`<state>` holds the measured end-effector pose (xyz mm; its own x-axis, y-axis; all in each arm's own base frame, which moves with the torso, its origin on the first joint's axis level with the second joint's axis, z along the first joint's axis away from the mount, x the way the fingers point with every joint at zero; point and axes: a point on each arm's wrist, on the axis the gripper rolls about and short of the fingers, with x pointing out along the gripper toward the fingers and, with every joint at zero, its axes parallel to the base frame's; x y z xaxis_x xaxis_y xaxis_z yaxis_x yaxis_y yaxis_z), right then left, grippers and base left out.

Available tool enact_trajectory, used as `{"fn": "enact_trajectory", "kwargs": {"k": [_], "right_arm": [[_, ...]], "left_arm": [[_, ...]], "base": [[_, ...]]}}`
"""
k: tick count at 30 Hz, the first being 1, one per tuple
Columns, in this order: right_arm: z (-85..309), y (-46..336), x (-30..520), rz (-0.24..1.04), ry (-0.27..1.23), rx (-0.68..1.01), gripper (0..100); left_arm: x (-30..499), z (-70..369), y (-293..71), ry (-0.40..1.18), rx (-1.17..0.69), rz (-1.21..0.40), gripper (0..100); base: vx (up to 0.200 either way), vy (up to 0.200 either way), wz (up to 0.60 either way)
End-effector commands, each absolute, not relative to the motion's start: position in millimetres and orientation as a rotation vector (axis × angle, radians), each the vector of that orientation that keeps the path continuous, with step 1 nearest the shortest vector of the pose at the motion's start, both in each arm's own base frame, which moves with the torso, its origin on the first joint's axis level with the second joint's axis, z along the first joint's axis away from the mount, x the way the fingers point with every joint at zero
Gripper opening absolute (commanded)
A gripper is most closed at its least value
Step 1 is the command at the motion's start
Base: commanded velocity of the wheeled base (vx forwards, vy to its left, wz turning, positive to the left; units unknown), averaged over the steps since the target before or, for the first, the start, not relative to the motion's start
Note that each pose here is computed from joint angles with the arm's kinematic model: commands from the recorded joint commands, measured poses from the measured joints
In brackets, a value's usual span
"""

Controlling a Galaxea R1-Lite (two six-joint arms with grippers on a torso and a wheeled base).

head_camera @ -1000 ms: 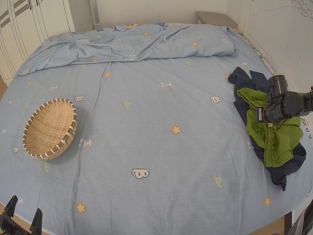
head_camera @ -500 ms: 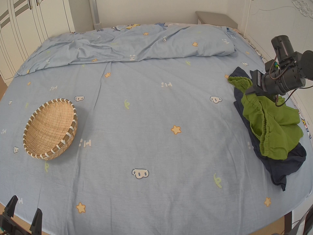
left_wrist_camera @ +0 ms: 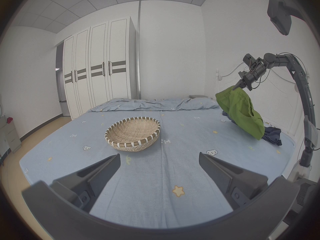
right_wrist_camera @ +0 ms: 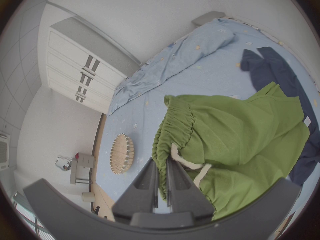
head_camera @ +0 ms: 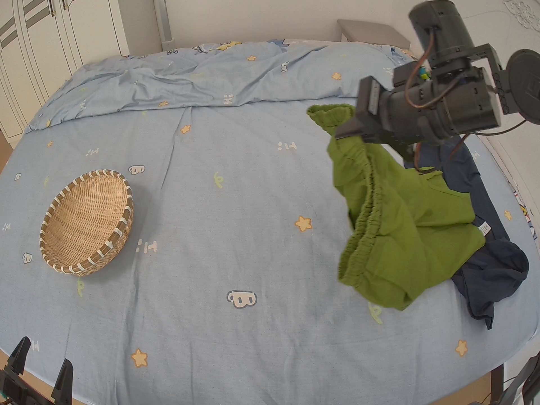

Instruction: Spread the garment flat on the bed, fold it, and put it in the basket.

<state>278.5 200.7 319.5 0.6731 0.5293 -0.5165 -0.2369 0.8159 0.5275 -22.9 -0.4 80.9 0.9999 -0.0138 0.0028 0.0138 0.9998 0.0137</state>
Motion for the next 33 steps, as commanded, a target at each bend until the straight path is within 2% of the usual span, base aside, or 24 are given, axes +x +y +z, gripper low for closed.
{"fn": "enact_trajectory", "kwargs": {"k": [1,4,10,11,20,26,29,33], "right_arm": [[286,279,270,0.520,0.785,0.377,0],[257,305,271,0.519,0.848,0.328,0],[236,315,280,0.488,0.883,0.298,0],[236,314,281,0.485,0.882,0.299,100],[223,315,289,0.469,0.904,0.279,100],[231,297,300,0.429,0.899,0.307,100],[287,248,294,0.445,0.786,0.407,100],[296,189,274,0.475,0.819,0.468,100]], "left_arm": [[-22,76,0,0.009,0.014,-0.014,100],[-22,76,0,0.009,0.014,-0.014,100],[-22,76,0,0.009,0.014,-0.014,100],[-22,76,0,0.009,0.014,-0.014,100],[-22,76,0,0.009,0.014,-0.014,100],[-22,76,0,0.009,0.014,-0.014,100],[-22,76,0,0.009,0.014,-0.014,100],[-22,76,-1,0.009,0.021,-0.019,100]], "base": [[0.000,0.000,0.00],[0.000,0.000,0.00],[0.000,0.000,0.00],[0.000,0.000,0.00],[0.000,0.000,0.00],[0.000,0.000,0.00],[0.000,0.000,0.00],[0.000,0.000,0.00]]}}
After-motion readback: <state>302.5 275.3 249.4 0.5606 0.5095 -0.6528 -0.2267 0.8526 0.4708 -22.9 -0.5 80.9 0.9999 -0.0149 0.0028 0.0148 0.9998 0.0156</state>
